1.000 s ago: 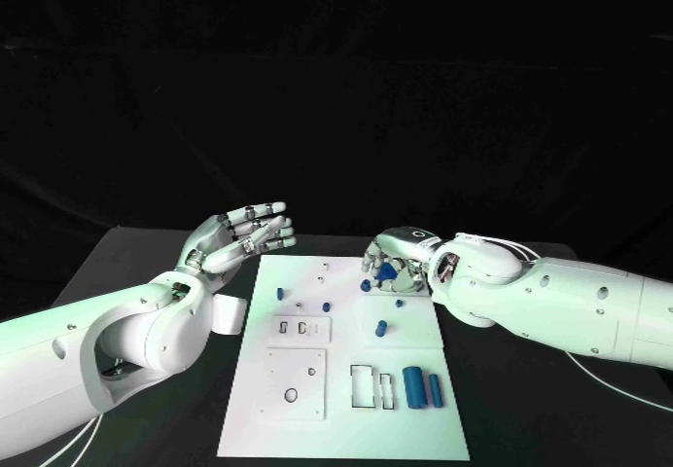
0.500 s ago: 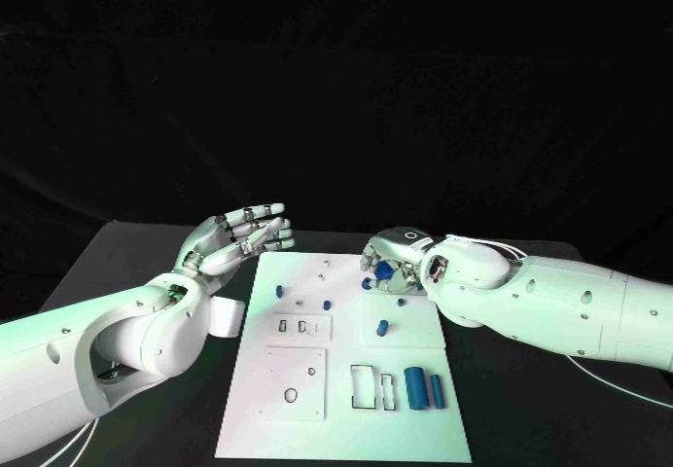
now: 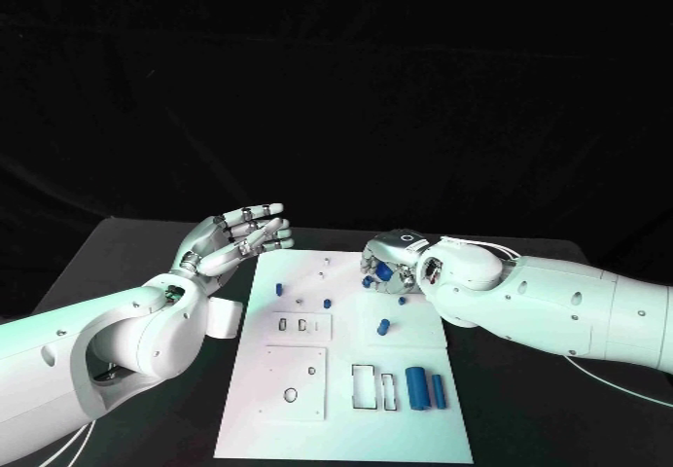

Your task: Assemble the parts on the task board

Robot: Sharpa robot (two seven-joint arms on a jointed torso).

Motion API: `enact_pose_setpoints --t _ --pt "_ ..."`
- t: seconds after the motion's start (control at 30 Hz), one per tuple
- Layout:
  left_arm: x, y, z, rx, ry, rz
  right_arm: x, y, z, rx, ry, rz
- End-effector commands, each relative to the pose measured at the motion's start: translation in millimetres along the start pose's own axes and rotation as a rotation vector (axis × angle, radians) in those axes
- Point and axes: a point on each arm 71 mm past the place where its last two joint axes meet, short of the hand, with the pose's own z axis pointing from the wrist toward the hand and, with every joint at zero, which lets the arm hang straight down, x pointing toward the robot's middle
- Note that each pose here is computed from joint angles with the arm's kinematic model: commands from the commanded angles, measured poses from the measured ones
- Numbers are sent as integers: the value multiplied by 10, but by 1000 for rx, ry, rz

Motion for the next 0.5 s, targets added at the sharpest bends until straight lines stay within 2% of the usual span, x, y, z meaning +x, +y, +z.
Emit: enact_pose_setpoints --t 0.03,0.5 --pt "31 -21 3 11 26 -4 27 7 7 3 22 -25" --pt "32 -27 10 12 26 -3 57 6 19 0 18 -16"
